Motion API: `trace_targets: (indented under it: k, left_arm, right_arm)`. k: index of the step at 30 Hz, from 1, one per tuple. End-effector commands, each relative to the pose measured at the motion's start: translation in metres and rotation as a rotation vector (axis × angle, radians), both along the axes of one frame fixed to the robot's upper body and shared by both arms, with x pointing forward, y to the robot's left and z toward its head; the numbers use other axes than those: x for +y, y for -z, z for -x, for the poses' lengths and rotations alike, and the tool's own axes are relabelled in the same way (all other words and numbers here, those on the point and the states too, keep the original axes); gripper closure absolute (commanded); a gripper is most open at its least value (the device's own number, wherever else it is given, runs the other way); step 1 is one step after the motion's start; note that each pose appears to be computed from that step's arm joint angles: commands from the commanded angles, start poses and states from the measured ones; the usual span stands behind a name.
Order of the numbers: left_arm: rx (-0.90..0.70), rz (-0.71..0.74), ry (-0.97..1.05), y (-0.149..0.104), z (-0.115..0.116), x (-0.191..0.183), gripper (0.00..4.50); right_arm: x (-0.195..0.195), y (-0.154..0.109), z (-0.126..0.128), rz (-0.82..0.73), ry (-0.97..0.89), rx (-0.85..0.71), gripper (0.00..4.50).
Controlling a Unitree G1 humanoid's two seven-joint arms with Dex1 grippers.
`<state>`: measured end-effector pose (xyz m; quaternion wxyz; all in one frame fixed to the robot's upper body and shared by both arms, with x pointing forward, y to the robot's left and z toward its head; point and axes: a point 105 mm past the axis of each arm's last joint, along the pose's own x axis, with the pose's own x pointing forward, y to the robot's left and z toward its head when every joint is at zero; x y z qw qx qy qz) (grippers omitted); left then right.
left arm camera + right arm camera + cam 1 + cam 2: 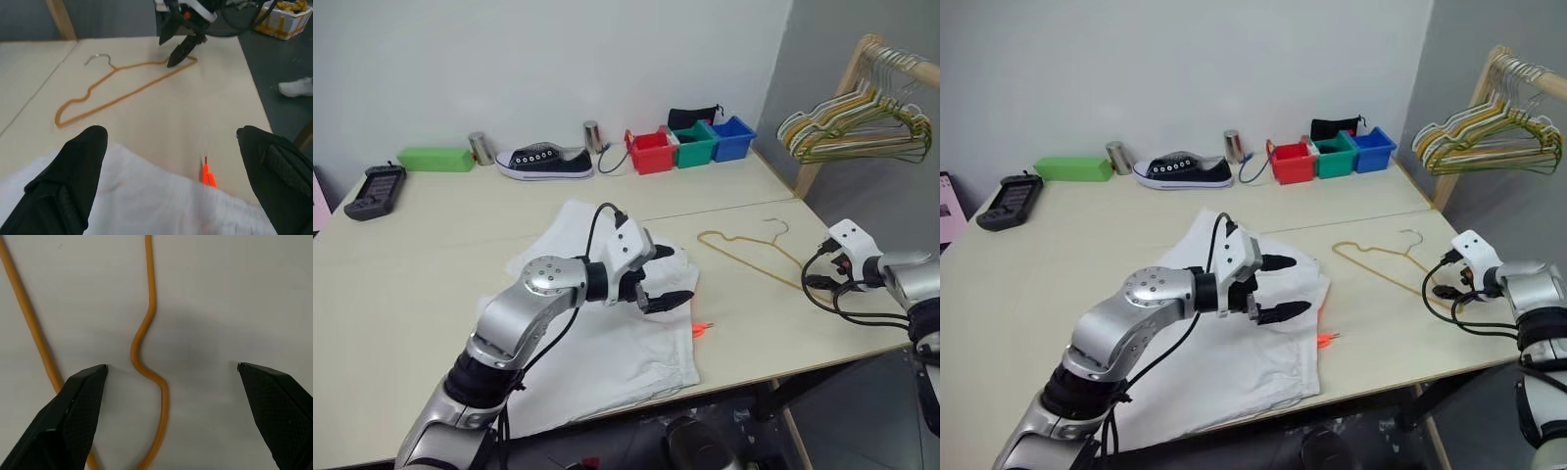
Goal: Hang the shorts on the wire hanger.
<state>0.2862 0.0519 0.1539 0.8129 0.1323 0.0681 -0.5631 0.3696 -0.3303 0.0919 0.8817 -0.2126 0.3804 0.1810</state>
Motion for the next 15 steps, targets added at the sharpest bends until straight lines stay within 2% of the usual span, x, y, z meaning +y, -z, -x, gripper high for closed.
trace_targets:
  k: [1, 2, 5, 12, 15]
  left_arm:
    - [-0.020, 0.015, 0.007, -0.011, 0.008, 0.005, 0.01]
    - [-0.012, 0.014, 0.007, -0.010, 0.009, 0.006, 0.01]
    - [-0.006, 0.004, -0.002, -0.008, 0.009, 0.010, 0.00]
    - [-0.041, -0.002, -0.054, -0.014, -0.002, 0.018, 0.00]
    - [-0.049, 0.011, -0.078, -0.016, -0.004, 0.021, 0.00]
  right_arm:
    - [-0.006, 0.018, 0.013, -0.002, -0.041, 0.116, 0.00]
    - [-0.005, 0.020, 0.015, -0.015, -0.051, 0.132, 0.00]
    - [-0.002, 0.024, 0.017, -0.036, -0.064, 0.160, 0.53]
    - [-0.001, 0.028, 0.017, -0.040, -0.061, 0.164, 2.00]
    - [0.000, 0.026, 0.016, -0.047, -0.072, 0.164, 2.78]
